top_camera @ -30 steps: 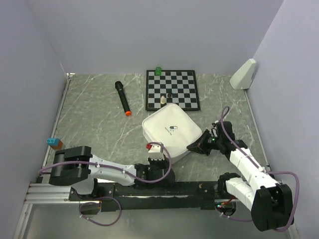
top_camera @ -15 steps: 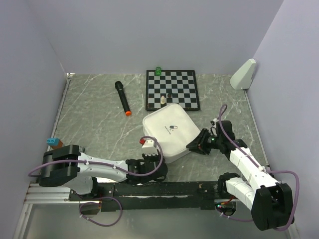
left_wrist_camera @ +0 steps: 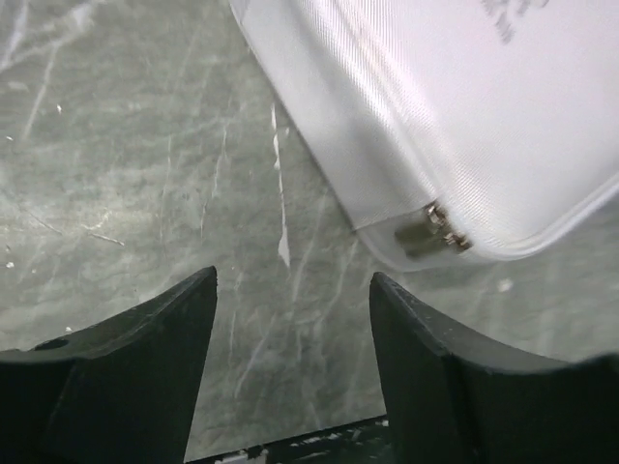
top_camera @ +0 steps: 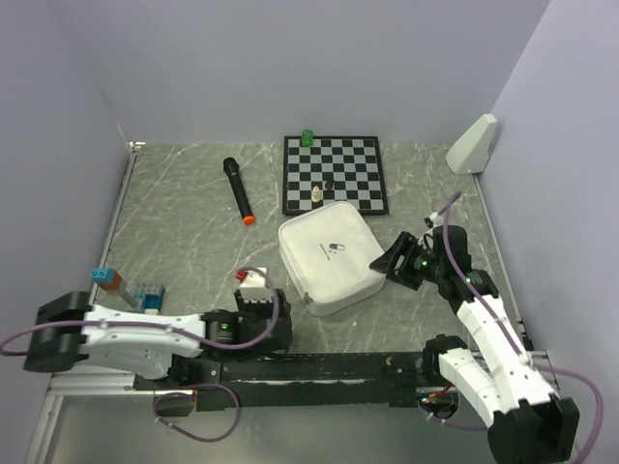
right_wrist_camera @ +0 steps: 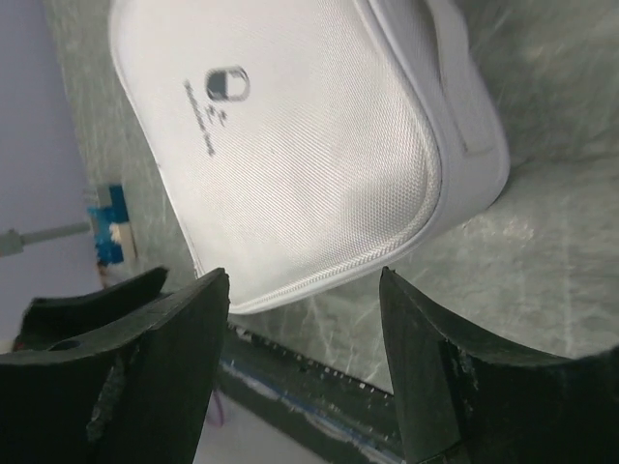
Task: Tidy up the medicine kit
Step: Reset both arms
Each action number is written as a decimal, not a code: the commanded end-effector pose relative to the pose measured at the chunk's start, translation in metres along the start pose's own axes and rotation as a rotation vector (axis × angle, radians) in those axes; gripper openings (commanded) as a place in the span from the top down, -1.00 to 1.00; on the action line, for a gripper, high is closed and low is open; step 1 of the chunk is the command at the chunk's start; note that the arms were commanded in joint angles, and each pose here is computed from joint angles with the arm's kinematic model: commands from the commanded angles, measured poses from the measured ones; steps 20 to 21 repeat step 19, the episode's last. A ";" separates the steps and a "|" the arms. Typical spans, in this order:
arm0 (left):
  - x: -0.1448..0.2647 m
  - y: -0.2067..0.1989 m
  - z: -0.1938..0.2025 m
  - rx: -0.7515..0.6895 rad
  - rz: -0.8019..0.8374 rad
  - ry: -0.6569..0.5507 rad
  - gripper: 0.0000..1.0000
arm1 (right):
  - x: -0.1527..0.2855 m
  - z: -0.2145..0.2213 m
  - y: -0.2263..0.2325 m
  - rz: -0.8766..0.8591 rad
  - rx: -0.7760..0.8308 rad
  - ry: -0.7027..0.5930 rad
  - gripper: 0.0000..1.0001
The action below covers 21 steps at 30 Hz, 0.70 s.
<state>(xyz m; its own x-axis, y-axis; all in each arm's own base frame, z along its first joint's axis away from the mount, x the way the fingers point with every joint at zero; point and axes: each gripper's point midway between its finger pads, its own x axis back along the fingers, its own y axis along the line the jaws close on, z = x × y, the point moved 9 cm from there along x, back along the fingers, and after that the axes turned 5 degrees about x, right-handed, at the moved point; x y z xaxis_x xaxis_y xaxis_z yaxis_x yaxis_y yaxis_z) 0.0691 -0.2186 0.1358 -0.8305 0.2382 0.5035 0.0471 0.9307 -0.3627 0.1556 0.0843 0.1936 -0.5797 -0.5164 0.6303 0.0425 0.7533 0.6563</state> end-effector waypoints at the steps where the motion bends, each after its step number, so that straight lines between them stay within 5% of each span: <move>1: 0.015 0.016 -0.032 0.148 0.073 -0.062 -0.43 | 0.026 -0.014 0.003 0.108 0.106 -0.186 -0.42; 5: 0.012 0.022 -0.066 0.295 0.239 -0.043 -0.69 | 0.036 -0.016 -0.002 0.167 0.149 -0.260 -0.42; 10: 0.007 0.022 -0.089 0.251 0.140 -0.013 -0.95 | 0.041 -0.010 -0.006 0.182 0.159 -0.299 -0.42; 14: -0.003 0.009 -0.096 0.198 -0.019 0.029 -0.97 | 0.042 -0.008 -0.010 0.204 0.155 -0.315 -0.42; 21: -0.005 0.001 -0.096 0.223 0.048 0.022 -0.97 | 0.047 -0.008 -0.009 0.215 0.154 -0.334 -0.42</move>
